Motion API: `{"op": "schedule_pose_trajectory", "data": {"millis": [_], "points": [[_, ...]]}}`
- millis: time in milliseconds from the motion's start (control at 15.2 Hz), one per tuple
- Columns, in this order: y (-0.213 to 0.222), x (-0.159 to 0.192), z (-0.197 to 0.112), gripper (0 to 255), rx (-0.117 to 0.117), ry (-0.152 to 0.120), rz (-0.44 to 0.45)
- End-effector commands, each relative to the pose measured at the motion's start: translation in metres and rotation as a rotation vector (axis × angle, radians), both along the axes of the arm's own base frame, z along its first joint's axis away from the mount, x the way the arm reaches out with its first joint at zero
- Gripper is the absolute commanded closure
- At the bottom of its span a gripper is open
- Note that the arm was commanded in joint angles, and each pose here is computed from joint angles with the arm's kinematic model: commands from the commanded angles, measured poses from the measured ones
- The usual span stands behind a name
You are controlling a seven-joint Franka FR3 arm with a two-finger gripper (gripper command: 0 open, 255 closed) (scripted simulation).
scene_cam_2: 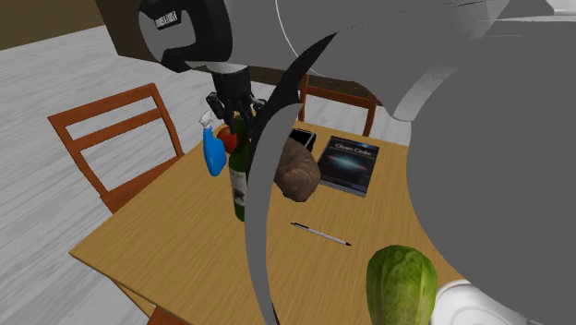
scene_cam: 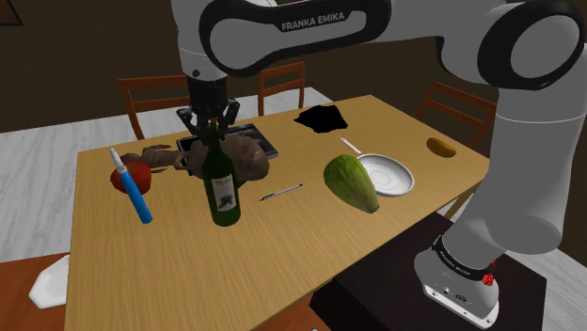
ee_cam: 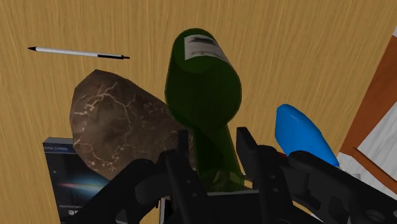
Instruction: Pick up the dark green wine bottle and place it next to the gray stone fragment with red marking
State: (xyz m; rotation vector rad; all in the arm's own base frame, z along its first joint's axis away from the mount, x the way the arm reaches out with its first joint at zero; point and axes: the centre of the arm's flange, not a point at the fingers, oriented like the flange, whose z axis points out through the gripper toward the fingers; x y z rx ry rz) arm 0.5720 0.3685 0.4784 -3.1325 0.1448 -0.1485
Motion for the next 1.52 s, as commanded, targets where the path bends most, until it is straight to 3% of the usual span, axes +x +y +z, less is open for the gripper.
{"op": "schedule_pose_trajectory", "data": {"millis": [0, 1188, 1452], "points": [[-0.001, 0.000, 0.010, 255, -0.001, -0.001, -0.001], [-0.001, 0.000, 0.101, 255, -0.001, -0.001, -0.001], [-0.053, 0.009, 0.101, 255, -0.001, -0.001, -0.001]]}}
